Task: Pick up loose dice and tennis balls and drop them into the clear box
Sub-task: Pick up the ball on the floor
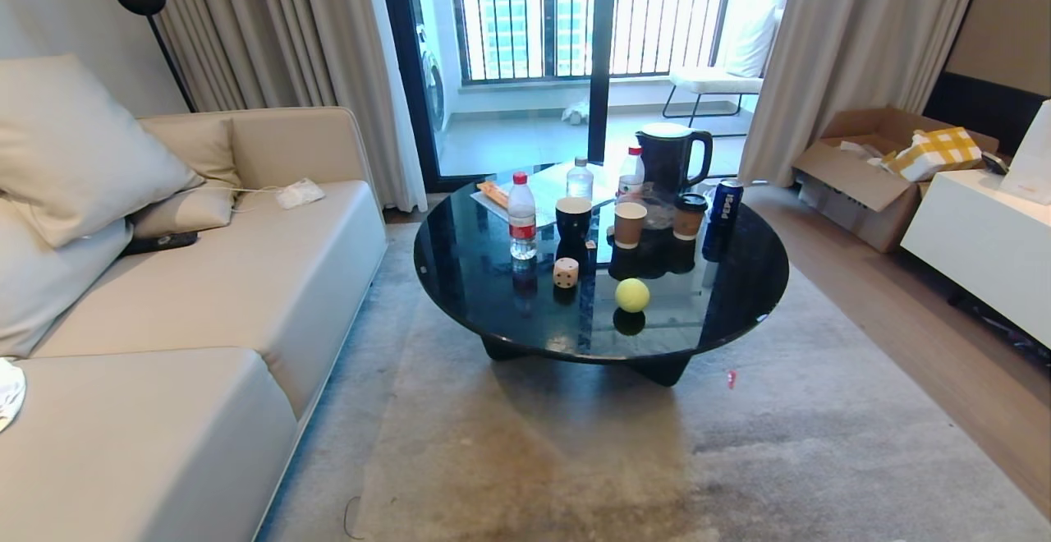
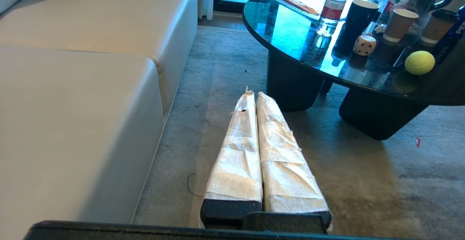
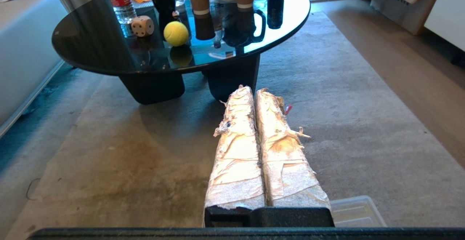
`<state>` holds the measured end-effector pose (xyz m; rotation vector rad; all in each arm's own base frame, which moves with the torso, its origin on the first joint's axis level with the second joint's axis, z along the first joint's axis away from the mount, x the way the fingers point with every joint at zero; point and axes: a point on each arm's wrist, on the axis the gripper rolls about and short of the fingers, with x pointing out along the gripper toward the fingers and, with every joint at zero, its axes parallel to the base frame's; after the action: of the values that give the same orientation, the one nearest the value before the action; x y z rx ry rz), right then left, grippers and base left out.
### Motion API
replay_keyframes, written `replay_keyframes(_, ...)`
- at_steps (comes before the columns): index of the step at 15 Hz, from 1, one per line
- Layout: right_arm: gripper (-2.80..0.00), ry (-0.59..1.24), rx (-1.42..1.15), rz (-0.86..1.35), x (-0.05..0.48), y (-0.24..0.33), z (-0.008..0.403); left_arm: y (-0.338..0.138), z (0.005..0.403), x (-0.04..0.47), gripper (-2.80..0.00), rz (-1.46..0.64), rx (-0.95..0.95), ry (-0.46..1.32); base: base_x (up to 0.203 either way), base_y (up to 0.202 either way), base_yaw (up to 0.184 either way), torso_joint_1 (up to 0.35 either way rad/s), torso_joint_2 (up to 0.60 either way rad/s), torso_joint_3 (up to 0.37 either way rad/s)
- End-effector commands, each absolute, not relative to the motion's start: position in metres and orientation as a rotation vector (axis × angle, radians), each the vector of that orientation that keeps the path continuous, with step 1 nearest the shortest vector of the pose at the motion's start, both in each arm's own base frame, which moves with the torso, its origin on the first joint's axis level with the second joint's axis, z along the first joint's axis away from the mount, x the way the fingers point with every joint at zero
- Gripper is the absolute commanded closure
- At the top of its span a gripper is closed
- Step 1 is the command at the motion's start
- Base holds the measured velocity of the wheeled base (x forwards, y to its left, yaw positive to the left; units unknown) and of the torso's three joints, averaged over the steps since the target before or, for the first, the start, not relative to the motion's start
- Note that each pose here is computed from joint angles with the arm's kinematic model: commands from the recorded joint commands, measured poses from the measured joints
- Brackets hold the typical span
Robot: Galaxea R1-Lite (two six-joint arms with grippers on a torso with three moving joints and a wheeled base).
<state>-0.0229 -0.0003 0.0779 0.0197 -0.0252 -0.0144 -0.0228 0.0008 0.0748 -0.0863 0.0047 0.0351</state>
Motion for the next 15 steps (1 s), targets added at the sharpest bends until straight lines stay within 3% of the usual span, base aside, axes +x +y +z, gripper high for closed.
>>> replay_keyframes(1,0.00,-0.017,0.020,-0.015,-0.0222,-0.0003,0.0759,0.0008,0.0749,-0.0228,0.00,0.036,-0.087,0.005,0.183,0.000,0.000,0.004,0.00,0.001)
replay_keyframes(15,0.00,-0.017,0.020,-0.017,-0.0222,-0.0003,0.0759,0.0008,0.0749,-0.0228,0.00,0.036,-0.086,0.005,0.184,0.000,-0.001,0.003,0.00,0.002)
